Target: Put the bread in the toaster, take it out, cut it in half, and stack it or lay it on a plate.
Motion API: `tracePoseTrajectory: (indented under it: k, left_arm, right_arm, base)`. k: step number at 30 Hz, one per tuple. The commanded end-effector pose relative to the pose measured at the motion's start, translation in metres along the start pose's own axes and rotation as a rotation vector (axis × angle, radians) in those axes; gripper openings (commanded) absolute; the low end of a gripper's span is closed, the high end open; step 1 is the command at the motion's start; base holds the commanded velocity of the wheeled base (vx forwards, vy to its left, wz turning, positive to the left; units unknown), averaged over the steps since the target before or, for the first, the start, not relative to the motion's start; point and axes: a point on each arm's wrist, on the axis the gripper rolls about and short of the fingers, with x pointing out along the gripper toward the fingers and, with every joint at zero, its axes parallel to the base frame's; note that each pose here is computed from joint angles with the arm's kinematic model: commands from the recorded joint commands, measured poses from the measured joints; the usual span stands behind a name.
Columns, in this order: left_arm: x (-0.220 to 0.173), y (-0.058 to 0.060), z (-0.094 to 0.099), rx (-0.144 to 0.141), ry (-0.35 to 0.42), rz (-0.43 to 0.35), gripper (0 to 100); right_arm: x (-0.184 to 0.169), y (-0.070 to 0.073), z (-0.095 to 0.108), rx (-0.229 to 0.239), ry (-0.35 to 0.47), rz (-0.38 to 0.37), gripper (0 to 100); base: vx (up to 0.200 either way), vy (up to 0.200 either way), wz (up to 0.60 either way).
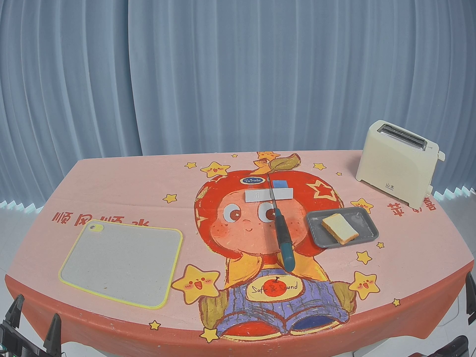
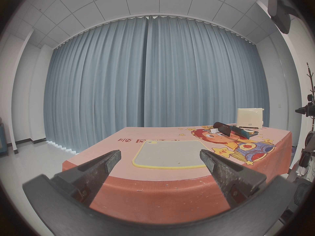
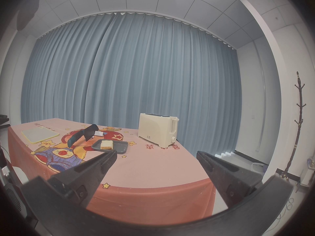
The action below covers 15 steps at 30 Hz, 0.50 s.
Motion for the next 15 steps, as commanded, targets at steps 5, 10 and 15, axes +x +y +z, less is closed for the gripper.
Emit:
tracePoseTrajectory:
  k: [5, 10, 15]
  left_arm:
    - [0.0, 0.0, -0.005, 0.0, 0.001, 0.0, 100]
    - [0.0, 0.0, -0.005, 0.0, 0.001, 0.0, 100]
    - [0.0, 0.0, -0.005, 0.0, 0.001, 0.0, 100]
  right_arm:
    - [-0.002, 0.001, -0.007, -0.001, -0.012, -0.002, 100]
    - [-0.002, 0.001, -0.014, -0.001, -0.004, -0.001, 100]
    - [-0.003, 0.002, -0.021, -0.001, -0.009, 0.0, 100]
  base:
    - [0.0, 0.0, 0.0]
    - [0.0, 0.0, 0.0]
    - [0.0, 0.0, 0.0]
